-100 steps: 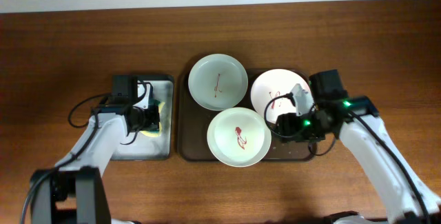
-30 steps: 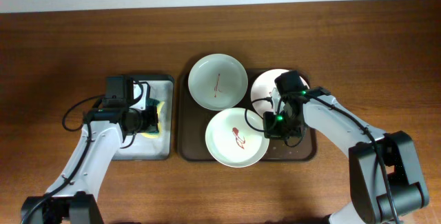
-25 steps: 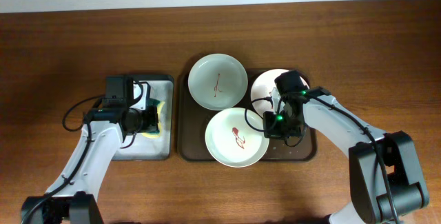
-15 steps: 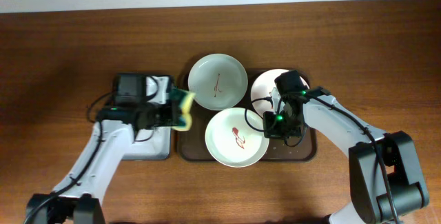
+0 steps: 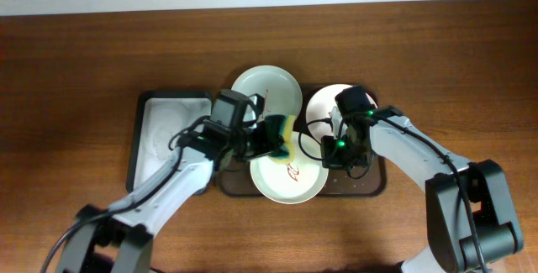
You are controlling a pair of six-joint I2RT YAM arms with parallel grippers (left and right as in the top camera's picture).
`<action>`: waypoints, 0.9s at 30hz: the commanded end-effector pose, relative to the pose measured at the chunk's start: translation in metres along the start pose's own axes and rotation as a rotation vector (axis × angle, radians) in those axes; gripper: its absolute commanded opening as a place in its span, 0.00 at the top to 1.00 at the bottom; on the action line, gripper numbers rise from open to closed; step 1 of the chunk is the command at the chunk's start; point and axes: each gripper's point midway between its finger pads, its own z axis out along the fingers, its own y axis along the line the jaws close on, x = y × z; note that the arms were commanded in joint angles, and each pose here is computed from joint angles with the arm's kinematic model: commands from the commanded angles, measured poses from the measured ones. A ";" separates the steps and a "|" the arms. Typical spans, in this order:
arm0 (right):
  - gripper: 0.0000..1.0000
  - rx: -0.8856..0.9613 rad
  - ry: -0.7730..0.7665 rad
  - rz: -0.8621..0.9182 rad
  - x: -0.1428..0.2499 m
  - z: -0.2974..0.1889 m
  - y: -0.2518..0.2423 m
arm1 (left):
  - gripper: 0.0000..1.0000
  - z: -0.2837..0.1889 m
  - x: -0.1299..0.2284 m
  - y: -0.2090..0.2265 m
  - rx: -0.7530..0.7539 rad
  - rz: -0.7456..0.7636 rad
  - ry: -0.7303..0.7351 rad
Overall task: Clean dirty plates on tray and stack at the side
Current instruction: 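Scrub the front plate with the sponge in the left gripper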
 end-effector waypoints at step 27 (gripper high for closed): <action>0.96 -0.004 -0.005 -0.001 -0.004 -0.001 0.004 | 1.00 0.059 0.052 0.082 -0.505 0.020 0.003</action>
